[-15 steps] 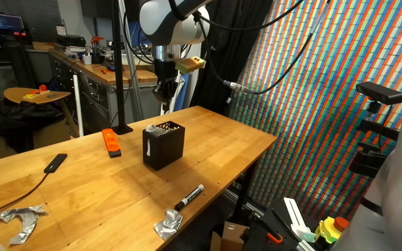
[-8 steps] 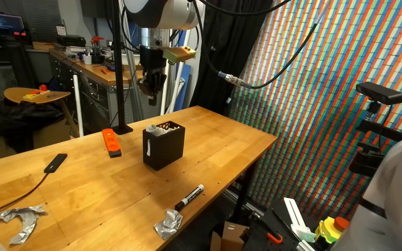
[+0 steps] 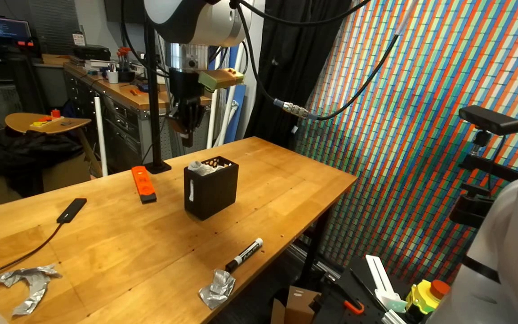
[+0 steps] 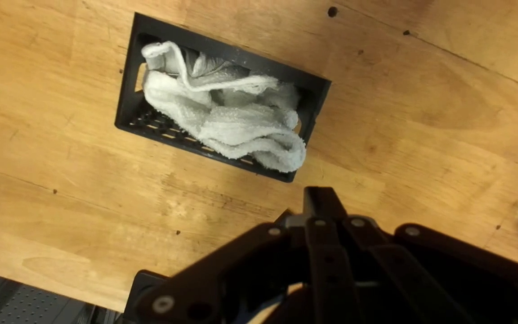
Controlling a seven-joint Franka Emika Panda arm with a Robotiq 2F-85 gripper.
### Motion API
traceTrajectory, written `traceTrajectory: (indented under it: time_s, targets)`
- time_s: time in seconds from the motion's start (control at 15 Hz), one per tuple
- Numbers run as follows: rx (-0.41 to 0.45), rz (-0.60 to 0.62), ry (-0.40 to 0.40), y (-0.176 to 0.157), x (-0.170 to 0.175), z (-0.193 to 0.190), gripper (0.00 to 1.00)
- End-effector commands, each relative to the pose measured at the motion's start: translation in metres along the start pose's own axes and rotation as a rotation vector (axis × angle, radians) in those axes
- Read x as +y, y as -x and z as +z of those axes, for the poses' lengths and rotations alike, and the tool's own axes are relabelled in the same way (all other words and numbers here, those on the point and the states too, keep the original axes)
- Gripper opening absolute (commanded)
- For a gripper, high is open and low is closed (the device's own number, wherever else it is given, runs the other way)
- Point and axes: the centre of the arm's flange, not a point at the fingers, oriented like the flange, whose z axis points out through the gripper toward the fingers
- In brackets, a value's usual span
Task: Pick up the cloth from the table and put it in the box
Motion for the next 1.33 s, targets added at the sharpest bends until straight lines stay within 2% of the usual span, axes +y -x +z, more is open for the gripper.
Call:
traceTrajectory:
  time_s: [0.0, 0.73, 1.27]
  targets:
    - [-0.023, 0.03, -0.026, 0.003, 0.007, 0.014, 0.0]
    - [-0.085, 0.06, -0.049, 0.004, 0.033, 0.058, 0.0]
    - [-0.13, 0.029, -0.009, 0.009, 0.053, 0.085, 0.0]
